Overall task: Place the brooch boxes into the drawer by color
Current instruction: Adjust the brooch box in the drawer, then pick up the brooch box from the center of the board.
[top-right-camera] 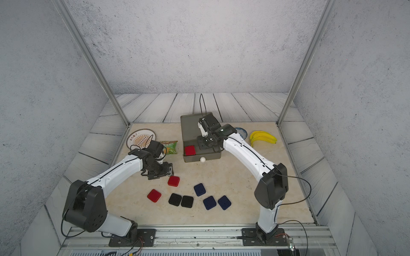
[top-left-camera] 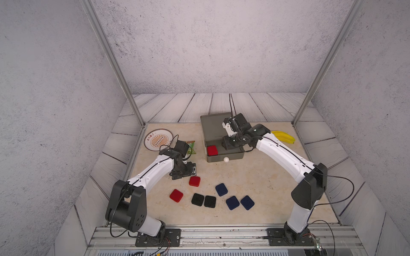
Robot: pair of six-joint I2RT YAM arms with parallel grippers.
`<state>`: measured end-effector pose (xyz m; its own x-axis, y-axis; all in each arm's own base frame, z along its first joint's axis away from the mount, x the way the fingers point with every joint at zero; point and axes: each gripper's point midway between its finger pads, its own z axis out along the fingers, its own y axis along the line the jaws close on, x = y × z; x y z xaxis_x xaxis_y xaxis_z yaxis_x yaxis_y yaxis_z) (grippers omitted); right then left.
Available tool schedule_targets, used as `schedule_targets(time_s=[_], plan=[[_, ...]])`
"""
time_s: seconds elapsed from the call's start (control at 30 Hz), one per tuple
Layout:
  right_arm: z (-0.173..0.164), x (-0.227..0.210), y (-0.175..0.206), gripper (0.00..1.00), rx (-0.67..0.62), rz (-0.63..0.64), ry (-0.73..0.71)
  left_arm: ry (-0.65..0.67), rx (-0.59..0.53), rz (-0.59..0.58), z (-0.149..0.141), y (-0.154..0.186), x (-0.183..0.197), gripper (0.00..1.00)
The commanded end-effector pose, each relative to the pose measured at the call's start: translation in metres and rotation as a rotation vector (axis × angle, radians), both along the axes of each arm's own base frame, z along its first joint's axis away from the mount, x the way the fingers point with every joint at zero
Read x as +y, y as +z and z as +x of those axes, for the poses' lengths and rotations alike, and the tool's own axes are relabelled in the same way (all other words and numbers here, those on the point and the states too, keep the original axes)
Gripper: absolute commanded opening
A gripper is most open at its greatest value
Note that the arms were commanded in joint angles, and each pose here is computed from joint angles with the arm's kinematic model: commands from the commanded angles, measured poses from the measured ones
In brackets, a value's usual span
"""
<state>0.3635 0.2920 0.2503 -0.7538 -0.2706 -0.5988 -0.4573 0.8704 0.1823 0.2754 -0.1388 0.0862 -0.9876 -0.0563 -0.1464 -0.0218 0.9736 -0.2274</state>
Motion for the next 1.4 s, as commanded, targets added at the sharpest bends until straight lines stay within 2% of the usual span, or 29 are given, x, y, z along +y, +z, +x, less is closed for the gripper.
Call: schedule_targets(time_s=[0.0,0.17,0.23,0.57,0.73,1.07,1.17,1.37], plan=[[-0.014,-0.02,0.022,0.49,-0.061,-0.019,-0.008,-0.007,-0.004,0.038,0.009,-0.005,-0.005,0.86],[-0.032,-0.038,0.055,0.63,-0.176,0.038,-0.015,-0.035,0.034,0.078,0.009,-0.022,-0.012,0.87],[-0.039,-0.046,0.062,0.66,-0.196,0.047,-0.02,-0.048,0.043,0.092,0.008,-0.026,-0.014,0.88],[-0.055,-0.061,0.05,0.7,-0.168,0.034,-0.036,-0.097,0.083,0.162,0.008,-0.047,-0.022,0.91],[-0.058,-0.064,0.046,0.7,-0.162,0.037,-0.042,-0.104,0.101,0.197,0.006,-0.056,-0.022,0.88],[-0.061,-0.069,0.046,0.71,-0.172,0.028,-0.049,-0.13,0.123,0.248,0.004,-0.063,-0.021,0.69],[-0.061,-0.07,0.044,0.71,-0.171,0.028,-0.052,-0.139,0.135,0.263,0.001,-0.064,-0.018,0.59],[-0.063,-0.068,0.045,0.71,-0.168,0.043,-0.039,-0.117,0.1,0.269,0.0,-0.058,-0.013,0.57]])
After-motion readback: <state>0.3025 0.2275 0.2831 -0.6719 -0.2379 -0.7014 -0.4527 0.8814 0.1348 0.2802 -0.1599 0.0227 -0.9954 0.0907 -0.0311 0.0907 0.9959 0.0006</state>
